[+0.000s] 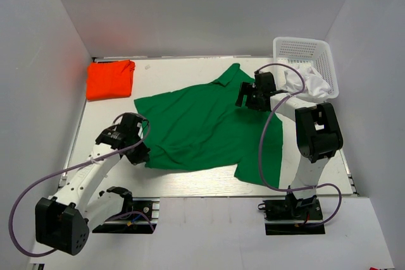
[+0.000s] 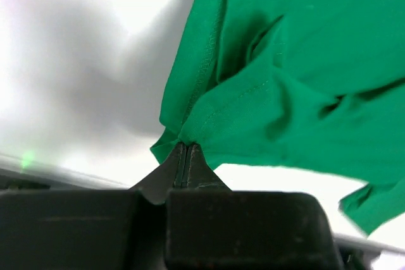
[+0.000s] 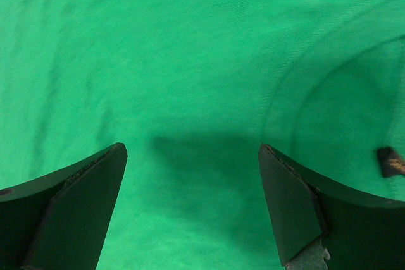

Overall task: Fold and stack the t-shirts
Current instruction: Flatten out the tshirt

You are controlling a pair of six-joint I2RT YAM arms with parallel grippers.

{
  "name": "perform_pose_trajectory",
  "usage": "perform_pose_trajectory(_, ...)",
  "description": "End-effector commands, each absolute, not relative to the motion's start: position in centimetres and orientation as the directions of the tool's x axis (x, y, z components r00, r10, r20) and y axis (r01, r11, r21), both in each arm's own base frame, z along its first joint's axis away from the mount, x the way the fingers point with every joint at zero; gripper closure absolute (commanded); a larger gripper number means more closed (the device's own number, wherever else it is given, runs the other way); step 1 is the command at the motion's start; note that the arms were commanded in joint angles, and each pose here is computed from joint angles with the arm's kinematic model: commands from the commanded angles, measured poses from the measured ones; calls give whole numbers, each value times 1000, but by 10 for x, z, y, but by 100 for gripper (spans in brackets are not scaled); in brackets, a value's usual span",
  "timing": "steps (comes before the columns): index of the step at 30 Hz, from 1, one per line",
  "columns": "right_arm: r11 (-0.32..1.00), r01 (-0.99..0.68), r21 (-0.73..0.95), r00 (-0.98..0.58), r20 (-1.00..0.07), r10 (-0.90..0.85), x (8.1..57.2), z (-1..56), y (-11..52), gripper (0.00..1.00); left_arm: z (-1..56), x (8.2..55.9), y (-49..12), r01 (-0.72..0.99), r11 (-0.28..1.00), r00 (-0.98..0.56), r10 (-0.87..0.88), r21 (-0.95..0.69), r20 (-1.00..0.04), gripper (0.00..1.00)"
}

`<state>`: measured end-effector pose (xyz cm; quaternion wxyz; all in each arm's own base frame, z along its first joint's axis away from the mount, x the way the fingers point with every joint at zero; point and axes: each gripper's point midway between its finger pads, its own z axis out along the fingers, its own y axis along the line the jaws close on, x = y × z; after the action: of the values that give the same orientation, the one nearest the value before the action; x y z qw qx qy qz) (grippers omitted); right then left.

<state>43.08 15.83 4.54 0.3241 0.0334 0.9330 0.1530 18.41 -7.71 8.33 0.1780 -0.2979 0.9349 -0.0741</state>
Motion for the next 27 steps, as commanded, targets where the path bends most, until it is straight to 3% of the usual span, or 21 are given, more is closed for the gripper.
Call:
perform_pose_trajectory(1,960,7,279,-786,-592,178,440,43,150,10,91,136,-79,-567,804,-796,-590,-178,-131,99)
perform_pose_trajectory(3,961,20,275,-788,-588,185,440,42,148,10,97,111,-74,-578,808,-807,-587,-118,-64,93)
perform_pose_trajectory(4,962,26,272,-790,-584,187,441,42,146,10,98,107,-80,-538,832,-836,-547,-136,-41,83)
perform_pose_trajectory(5,964,32,265,-790,-584,187,441,42,145,10,109,103,-90,-474,858,-874,-486,-198,-11,80)
perform_pose_trajectory(6,965,39,261,-794,-578,188,441,39,143,10,112,92,-86,-473,865,-879,-477,-167,17,80)
perform_pose_trajectory(7,965,41,257,-794,-579,188,441,40,142,10,115,90,-85,-475,866,-878,-477,-159,25,88)
perform_pose_trajectory(10,964,51,260,-794,-575,197,443,38,140,10,117,80,-96,-416,882,-909,-409,-219,79,87)
perform_pose_trajectory(11,966,59,252,-799,-568,196,442,36,140,10,116,70,-105,-395,882,-918,-368,-259,148,84)
perform_pose_trajectory(13,967,66,246,-798,-569,199,442,35,137,10,110,58,-107,-351,896,-931,-303,-273,201,94)
perform_pose_trajectory(14,967,65,247,-798,-569,199,443,37,137,10,111,53,-113,-329,892,-936,-265,-310,230,83)
perform_pose_trajectory(16,968,52,245,-791,-581,190,443,39,138,10,114,55,-113,-307,894,-946,-249,-327,207,67)
perform_pose_trajectory(17,968,49,247,-789,-584,189,443,40,139,10,120,58,-121,-284,881,-954,-221,-379,201,40)
perform_pose_trajectory(20,968,37,249,-783,-595,183,443,43,139,10,138,82,-130,-226,857,-974,-212,-462,84,6)
perform_pose_trajectory(21,968,22,250,-776,-606,174,443,47,140,10,141,89,-130,-213,858,-975,-215,-467,51,0)
perform_pose_trajectory(24,965,-44,257,-742,-655,141,446,62,147,10,142,131,-123,-253,873,-946,-313,-416,-82,0)
perform_pose_trajectory(27,960,-114,254,-704,-703,102,440,76,160,10,134,197,-119,-243,877,-874,-384,-415,-300,0)
